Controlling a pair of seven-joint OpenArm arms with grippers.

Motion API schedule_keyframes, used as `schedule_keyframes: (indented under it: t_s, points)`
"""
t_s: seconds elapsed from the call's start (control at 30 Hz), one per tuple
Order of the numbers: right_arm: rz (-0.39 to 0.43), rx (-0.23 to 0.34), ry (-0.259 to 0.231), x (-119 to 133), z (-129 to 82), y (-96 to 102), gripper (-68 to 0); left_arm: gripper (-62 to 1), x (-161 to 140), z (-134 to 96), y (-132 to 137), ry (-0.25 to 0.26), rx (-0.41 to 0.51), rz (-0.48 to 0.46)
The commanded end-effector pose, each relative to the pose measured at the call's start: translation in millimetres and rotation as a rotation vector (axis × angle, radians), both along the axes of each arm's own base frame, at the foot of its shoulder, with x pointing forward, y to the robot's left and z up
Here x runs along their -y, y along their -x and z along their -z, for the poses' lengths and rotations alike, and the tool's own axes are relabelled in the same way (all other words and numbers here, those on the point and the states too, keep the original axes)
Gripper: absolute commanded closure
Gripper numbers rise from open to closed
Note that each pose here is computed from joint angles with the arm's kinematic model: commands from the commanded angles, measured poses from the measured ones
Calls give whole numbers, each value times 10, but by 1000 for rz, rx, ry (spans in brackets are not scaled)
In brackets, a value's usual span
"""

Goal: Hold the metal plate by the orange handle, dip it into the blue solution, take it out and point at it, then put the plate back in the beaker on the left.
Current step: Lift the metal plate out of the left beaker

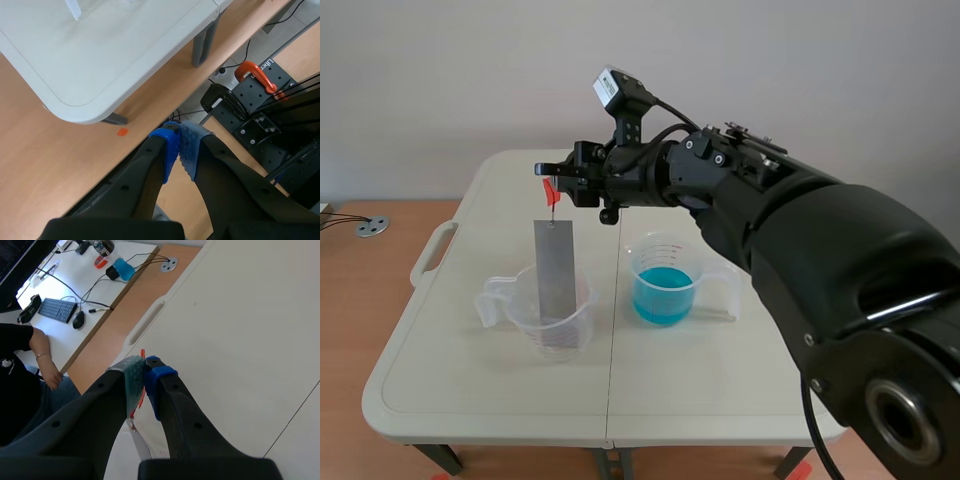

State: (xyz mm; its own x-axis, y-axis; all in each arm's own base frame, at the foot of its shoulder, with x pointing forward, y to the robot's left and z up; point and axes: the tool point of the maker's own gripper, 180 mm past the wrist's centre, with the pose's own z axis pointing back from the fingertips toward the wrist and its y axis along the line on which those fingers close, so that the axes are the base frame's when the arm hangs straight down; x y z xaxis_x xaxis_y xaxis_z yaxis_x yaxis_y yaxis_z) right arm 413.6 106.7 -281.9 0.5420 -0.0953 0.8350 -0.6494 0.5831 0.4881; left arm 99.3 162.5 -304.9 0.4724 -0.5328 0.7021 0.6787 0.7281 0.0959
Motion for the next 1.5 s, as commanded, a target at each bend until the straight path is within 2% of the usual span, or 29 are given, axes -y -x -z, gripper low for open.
schedule_keyframes:
  t_s: [0.0, 0.13, 0.27, 0.63, 0.9, 1.03, 1.3, 1.47]
  points:
    - [-40, 74, -77, -186, -353, -37, -13, -18, 23, -34, -27, 16, 14, -6]
    - [-108, 122, -124, -257, -467, 59, -13, -18, 23, -34, -27, 16, 14, -6]
    - [-168, 147, -146, -306, -520, 151, -13, -18, 23, -34, -26, 16, 14, -6]
    - [-168, 147, -146, -306, -519, 152, -13, -18, 23, -34, -26, 16, 14, -6]
    - [-172, 175, -161, -321, -599, 199, -13, -18, 23, -34, -26, 16, 14, -6]
    - [-183, 199, -166, -343, -648, 292, -14, -18, 23, -34, -26, 16, 14, -6]
    - [-249, 255, -160, -469, -771, 597, -14, -18, 23, -34, -27, 16, 14, -6]
    - [-269, 303, -114, -469, -809, 733, -13, -18, 24, -35, -27, 16, 15, -6]
